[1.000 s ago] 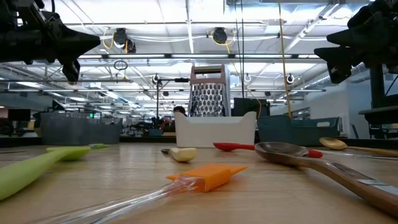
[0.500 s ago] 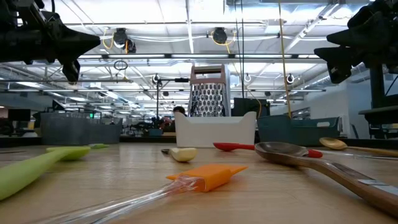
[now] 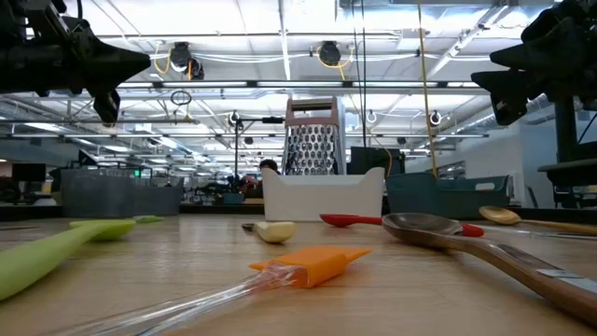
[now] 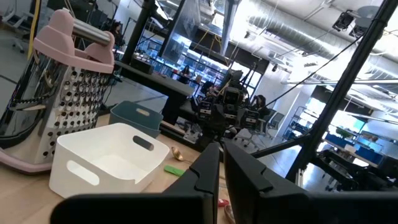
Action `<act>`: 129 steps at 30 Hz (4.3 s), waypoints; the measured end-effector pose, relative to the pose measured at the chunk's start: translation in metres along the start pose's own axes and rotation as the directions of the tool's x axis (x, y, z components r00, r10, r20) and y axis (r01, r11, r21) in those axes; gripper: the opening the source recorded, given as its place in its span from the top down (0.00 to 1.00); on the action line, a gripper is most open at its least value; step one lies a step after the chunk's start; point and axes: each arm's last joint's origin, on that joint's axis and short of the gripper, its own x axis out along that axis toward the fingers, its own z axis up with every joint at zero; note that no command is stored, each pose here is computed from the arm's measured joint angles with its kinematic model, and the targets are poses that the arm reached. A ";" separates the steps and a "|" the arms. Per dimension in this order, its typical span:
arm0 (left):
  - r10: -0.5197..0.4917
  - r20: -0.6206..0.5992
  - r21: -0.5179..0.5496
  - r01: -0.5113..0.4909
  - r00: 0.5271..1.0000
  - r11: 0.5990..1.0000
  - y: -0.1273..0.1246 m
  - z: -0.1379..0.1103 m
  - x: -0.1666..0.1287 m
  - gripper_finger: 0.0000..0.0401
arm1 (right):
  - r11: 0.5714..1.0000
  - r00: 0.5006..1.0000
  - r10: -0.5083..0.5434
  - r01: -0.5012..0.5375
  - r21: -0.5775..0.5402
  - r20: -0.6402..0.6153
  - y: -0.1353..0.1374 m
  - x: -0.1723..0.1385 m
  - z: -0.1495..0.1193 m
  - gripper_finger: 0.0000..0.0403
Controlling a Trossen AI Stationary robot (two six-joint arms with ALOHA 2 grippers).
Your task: Pick & Place Kitchen Items
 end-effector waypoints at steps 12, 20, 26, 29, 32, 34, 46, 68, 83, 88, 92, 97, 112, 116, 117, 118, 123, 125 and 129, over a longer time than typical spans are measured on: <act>0.000 0.000 0.000 0.000 1.000 1.000 0.000 0.000 0.000 0.94 | 1.000 1.000 0.000 0.000 0.000 0.000 0.000 0.000 0.000 0.60; 0.000 0.000 0.000 0.000 1.000 1.000 0.000 0.000 0.000 0.94 | 1.000 1.000 0.000 0.000 0.000 0.000 0.000 0.000 0.000 0.60; 0.000 0.000 0.000 0.000 1.000 1.000 0.000 0.000 0.000 0.94 | 1.000 1.000 0.000 0.000 0.000 0.000 0.000 0.000 0.000 0.60; 0.000 0.000 0.000 0.000 1.000 1.000 0.000 0.000 0.000 0.94 | 1.000 1.000 0.000 0.000 0.000 0.000 0.000 0.000 0.000 0.60; 0.000 0.000 0.000 0.000 1.000 1.000 0.000 0.000 0.000 0.94 | 1.000 1.000 0.000 0.000 0.000 0.000 0.000 0.000 0.000 0.60; 0.000 0.000 0.000 0.000 1.000 1.000 0.000 0.000 0.000 0.94 | 1.000 1.000 0.000 0.000 0.000 0.000 0.000 0.000 0.000 0.60; 0.000 0.000 0.000 0.000 1.000 1.000 0.000 0.000 0.000 0.94 | 1.000 1.000 0.000 0.000 0.000 0.000 0.000 0.000 0.000 0.60; 0.000 0.000 0.000 0.000 1.000 1.000 0.000 0.000 0.000 0.94 | 1.000 1.000 0.000 0.000 0.000 0.000 0.000 0.000 0.000 0.60; 0.000 0.000 0.000 0.000 1.000 1.000 0.000 0.000 0.000 0.94 | 0.991 0.990 0.034 -0.016 -0.131 0.133 0.003 -0.001 0.013 0.60; 0.005 0.003 0.000 -0.005 1.000 1.000 0.000 0.000 0.000 0.94 | 0.992 0.985 0.044 -0.022 -0.128 0.167 0.004 -0.001 0.016 0.60; 0.025 0.015 0.004 -0.025 1.000 1.000 0.001 0.001 0.000 0.94 | 0.996 0.985 0.044 -0.030 -0.082 0.167 0.004 -0.001 0.016 0.60; 0.029 0.018 0.006 -0.029 0.999 1.000 0.001 0.001 0.000 0.94 | 0.993 0.984 0.036 -0.016 -0.115 0.175 0.004 -0.002 0.017 0.60; 0.041 0.137 0.201 -0.068 0.990 0.977 -0.002 0.010 -0.001 0.94 | 0.963 0.903 -0.196 0.251 -0.100 0.382 0.000 -0.007 0.033 0.60; 0.006 0.207 0.204 -0.050 0.978 0.978 -0.005 0.017 -0.002 0.94 | 0.959 0.872 -0.218 0.274 -0.068 0.439 0.001 -0.008 0.039 0.60; -0.002 0.222 0.205 -0.045 0.975 0.978 -0.006 0.019 -0.002 0.94 | 0.957 0.862 -0.231 0.286 -0.056 0.450 0.000 -0.008 0.040 0.60; -0.011 0.235 0.207 -0.039 0.972 0.978 -0.007 0.020 -0.002 0.94 | 0.955 0.857 -0.236 0.291 -0.052 0.458 0.000 -0.008 0.041 0.60; -0.028 0.262 0.231 -0.035 0.965 0.972 -0.008 0.023 -0.003 0.94 | 0.955 0.846 -0.224 0.289 -0.064 0.484 0.002 -0.005 0.044 0.60; -0.035 0.274 0.240 -0.033 0.961 0.970 -0.009 0.024 -0.004 0.93 | 0.956 0.839 -0.220 0.287 -0.061 0.497 0.002 -0.003 0.046 0.60; -0.060 0.311 0.249 -0.020 0.949 0.968 -0.011 0.027 -0.005 0.93 | 0.955 0.829 -0.215 0.289 -0.065 0.516 0.003 0.001 0.048 0.60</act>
